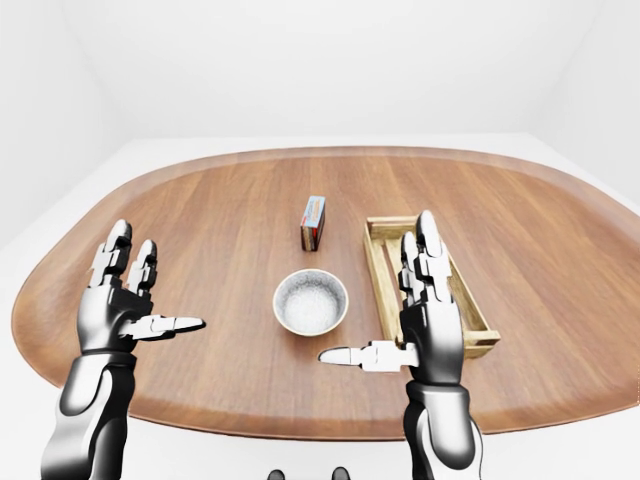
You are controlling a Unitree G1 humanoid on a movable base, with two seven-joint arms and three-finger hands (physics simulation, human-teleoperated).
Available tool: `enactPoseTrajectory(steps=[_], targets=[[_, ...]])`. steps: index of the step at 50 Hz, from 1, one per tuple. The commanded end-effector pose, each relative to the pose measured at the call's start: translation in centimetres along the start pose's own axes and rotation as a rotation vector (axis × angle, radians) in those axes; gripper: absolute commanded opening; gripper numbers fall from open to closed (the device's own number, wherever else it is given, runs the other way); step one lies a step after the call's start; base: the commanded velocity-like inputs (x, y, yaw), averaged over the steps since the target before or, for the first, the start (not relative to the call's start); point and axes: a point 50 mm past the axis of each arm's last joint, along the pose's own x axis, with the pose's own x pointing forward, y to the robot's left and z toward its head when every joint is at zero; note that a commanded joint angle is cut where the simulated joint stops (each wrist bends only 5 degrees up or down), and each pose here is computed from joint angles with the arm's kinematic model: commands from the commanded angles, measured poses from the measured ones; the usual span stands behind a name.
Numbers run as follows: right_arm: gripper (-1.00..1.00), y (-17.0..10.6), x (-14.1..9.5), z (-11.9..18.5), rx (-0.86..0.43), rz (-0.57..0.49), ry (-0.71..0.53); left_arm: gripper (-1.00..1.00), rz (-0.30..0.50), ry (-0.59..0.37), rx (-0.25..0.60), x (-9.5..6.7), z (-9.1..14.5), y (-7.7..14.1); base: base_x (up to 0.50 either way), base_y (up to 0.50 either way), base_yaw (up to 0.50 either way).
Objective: Pick up the bowl on the left and put it in the tray.
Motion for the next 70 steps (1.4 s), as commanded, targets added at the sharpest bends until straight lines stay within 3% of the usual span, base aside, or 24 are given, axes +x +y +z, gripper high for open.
enactPoseTrajectory(steps=[1, 38, 53, 58, 70], targets=[[1.00, 0.1, 0.5, -2.1, 0.012, -0.004, 0.076, 1.00, 0.002, 0.067, -0.002, 0.0, -1.6, -0.5, 0.50, -0.01, 0.00], [1.00, -0.1, 0.2, -2.3, -0.024, -0.016, 0.092, 1.00, 0.003, 0.068, -0.002, -0.1, -1.6, -0.3, 0.44, -0.03, 0.00], [1.00, 2.4, -0.2, 1.9, -0.375, 0.196, -0.081, 1.00, -0.005, 0.062, 0.000, -0.2, -1.5, -0.6, 0.00, 0.00, 0.00], [1.00, 3.5, -0.6, 2.8, -0.418, 0.257, -0.123, 1.00, -0.004, 0.061, -0.002, -0.1, -1.4, -0.6, 0.00, 0.00, 0.00], [1.00, 6.1, -0.6, 1.2, -0.553, 0.400, -0.093, 1.00, -0.001, 0.047, -0.004, -0.2, -1.1, -0.4, 0.00, 0.00, 0.00]])
